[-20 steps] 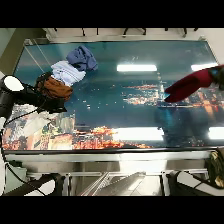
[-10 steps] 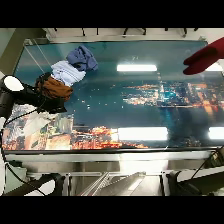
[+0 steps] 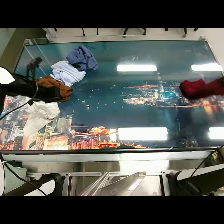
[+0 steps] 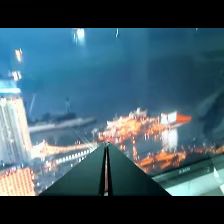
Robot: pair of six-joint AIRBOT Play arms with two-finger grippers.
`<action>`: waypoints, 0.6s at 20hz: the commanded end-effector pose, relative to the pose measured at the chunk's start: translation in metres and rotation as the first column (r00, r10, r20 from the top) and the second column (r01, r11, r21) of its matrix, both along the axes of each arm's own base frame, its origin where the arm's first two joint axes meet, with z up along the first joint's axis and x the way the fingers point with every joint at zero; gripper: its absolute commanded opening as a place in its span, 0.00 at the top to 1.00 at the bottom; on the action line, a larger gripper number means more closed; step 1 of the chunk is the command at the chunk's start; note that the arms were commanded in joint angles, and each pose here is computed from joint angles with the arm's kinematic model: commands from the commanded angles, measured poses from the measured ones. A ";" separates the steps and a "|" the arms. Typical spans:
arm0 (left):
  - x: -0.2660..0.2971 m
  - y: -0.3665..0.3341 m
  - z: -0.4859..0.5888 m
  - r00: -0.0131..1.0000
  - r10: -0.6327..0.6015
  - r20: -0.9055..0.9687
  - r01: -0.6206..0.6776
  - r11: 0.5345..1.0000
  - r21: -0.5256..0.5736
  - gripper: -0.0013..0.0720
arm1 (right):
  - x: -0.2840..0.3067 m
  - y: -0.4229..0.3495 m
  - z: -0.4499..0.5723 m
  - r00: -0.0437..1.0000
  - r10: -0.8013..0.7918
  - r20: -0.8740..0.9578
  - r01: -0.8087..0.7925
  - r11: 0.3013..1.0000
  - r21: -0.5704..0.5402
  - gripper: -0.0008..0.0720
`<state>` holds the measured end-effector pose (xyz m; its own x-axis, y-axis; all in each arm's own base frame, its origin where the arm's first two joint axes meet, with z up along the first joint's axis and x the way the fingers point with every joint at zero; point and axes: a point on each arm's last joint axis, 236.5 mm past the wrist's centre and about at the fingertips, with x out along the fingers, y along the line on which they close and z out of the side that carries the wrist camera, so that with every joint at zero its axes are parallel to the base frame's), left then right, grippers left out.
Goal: Fold the shirts.
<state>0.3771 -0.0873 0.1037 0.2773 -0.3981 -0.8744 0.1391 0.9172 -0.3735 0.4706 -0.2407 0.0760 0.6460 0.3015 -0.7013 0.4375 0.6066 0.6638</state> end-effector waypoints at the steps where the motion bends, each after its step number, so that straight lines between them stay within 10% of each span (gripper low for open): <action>1: 0.019 0.001 0.032 0.994 0.012 0.108 -0.012 1.000 0.001 0.95 | -0.065 -0.001 -0.051 0.950 -0.072 -0.303 0.078 0.997 0.007 0.96; 12: 0.015 0.001 0.011 1.000 -0.021 0.020 0.020 1.000 0.012 0.95 | -0.160 0.026 -0.105 0.817 -0.151 -0.556 0.147 0.988 -0.053 0.95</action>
